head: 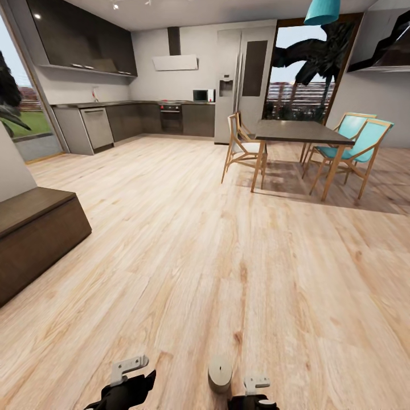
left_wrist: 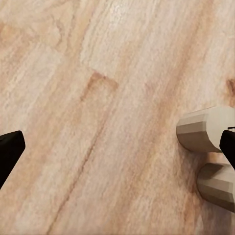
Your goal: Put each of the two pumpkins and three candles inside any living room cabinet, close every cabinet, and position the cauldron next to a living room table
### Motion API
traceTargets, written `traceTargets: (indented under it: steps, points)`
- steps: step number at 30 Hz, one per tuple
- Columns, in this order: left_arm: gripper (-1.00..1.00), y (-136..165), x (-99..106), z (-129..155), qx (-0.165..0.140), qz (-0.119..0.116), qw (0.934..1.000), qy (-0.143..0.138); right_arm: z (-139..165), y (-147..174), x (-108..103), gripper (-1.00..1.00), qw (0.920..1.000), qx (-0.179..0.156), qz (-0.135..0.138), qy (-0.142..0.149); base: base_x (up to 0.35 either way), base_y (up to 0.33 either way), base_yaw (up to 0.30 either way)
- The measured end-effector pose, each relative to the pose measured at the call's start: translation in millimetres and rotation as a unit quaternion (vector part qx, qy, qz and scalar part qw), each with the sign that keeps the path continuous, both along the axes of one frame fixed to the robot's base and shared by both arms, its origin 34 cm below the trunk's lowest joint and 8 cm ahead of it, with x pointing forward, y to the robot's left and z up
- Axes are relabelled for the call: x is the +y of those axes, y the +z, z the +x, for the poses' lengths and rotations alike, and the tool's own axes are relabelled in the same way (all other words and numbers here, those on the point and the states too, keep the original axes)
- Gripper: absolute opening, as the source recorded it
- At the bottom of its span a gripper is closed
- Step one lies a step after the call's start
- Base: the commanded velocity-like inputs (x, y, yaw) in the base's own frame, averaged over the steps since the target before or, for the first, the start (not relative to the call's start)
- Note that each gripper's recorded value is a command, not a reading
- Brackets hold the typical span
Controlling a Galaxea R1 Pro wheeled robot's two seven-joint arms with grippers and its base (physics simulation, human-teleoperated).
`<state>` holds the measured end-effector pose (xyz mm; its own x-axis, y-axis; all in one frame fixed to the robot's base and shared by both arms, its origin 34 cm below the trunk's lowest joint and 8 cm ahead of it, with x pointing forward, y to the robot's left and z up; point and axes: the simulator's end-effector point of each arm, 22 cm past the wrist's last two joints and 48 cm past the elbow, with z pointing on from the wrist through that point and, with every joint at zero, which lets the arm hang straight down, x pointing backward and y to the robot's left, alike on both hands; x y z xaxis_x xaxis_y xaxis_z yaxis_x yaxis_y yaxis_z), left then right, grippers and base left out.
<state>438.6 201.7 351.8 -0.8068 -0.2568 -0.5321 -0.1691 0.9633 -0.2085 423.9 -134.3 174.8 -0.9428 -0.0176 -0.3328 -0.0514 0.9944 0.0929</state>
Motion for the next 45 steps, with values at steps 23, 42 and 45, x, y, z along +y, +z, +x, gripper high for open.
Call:
traceTargets:
  steps: [23,42,45]
  points:
    - [1.0,-12,0,-5,0.016,0.0,0.9999,0.0,-8,-11,0,1.0,0.9999,0.014,0.0,-0.001,0.0,0.0,0.0]
    - [1.0,-26,0,-11,0.034,0.0,0.9994,0.0,9,-16,-7,1.0,0.9996,0.015,0.002,-0.022,0.0,0.0,0.0]
    - [1.0,-31,0,-14,0.041,0.0,0.9992,-0.001,5,-21,-7,1.0,0.9995,0.021,0.002,-0.022,0.0,0.0,0.0]
